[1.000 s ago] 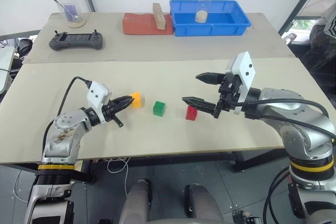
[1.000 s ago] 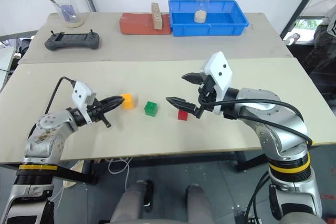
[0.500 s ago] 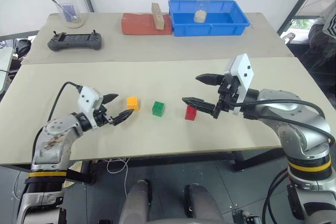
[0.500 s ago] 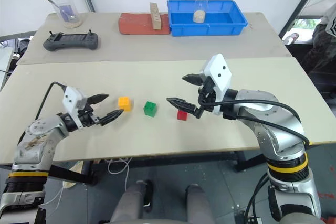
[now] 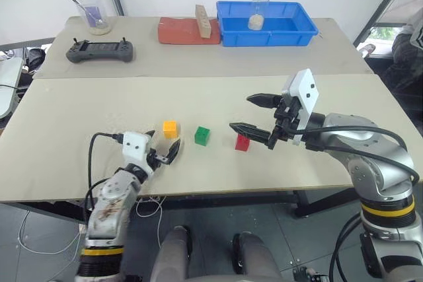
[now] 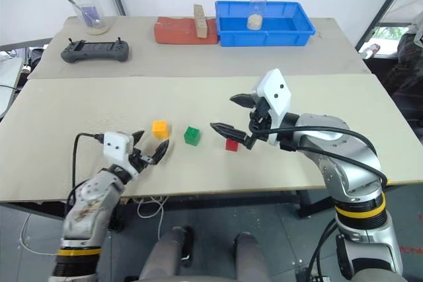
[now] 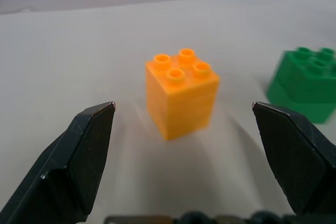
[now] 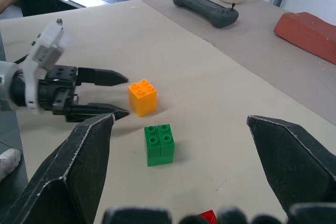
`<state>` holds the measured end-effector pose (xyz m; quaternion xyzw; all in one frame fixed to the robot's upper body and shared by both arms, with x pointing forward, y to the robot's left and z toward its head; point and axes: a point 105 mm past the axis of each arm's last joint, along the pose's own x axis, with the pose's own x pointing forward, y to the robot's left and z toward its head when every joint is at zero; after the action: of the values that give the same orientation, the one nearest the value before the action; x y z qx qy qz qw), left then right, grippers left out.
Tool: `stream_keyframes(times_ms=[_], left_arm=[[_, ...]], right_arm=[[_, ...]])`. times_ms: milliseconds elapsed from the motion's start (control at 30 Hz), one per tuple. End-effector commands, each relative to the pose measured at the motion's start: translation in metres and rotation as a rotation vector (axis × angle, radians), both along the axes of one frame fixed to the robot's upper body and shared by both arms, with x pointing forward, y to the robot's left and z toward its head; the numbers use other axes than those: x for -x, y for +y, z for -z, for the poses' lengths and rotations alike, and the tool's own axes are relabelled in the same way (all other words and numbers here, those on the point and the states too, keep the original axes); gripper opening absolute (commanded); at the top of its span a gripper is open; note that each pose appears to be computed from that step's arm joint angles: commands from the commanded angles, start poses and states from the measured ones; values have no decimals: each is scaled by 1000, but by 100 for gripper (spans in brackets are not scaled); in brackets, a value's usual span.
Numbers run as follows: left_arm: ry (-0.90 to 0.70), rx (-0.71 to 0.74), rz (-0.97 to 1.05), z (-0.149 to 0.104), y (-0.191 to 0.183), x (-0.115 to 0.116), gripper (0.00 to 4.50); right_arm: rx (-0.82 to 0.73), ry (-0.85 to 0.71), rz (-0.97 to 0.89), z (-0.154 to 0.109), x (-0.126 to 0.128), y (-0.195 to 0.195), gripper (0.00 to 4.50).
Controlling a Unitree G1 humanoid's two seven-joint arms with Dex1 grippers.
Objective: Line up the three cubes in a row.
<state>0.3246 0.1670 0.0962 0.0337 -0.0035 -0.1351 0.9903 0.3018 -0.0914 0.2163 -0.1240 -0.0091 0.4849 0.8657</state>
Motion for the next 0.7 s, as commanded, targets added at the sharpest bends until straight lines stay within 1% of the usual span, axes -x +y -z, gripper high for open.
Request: stream_keyframes(times_ms=[33,100,167,200,267,400,433,700], left_arm=[[-42,-12,-42,-5,-9,-4,446],[-41,-15,-39,-1,-17,-5,446],[-38,-17,-63,1,-17,-6,446],[-37,-11,-86,2,-15,-8,422],[-39,2,-107,1,-13,-11,362],[-48,12,-100,-2,-13,-14,162],[-48,11,-99,-2,-13,-14,125],[-34,-9,-90,-4,2,-11,126]], right_arm=[[-5,-57,-13,-12,5,0,450],[-3,-57,-12,-12,6,0,450],[0,-57,-11,-13,6,-1,450],[1,-57,-10,-12,6,-1,450],[2,-56,-9,-12,7,-1,450],[2,-55,-7,-12,7,-2,450],[2,-55,-6,-12,7,-2,450],[1,-55,1,-12,8,-3,450]])
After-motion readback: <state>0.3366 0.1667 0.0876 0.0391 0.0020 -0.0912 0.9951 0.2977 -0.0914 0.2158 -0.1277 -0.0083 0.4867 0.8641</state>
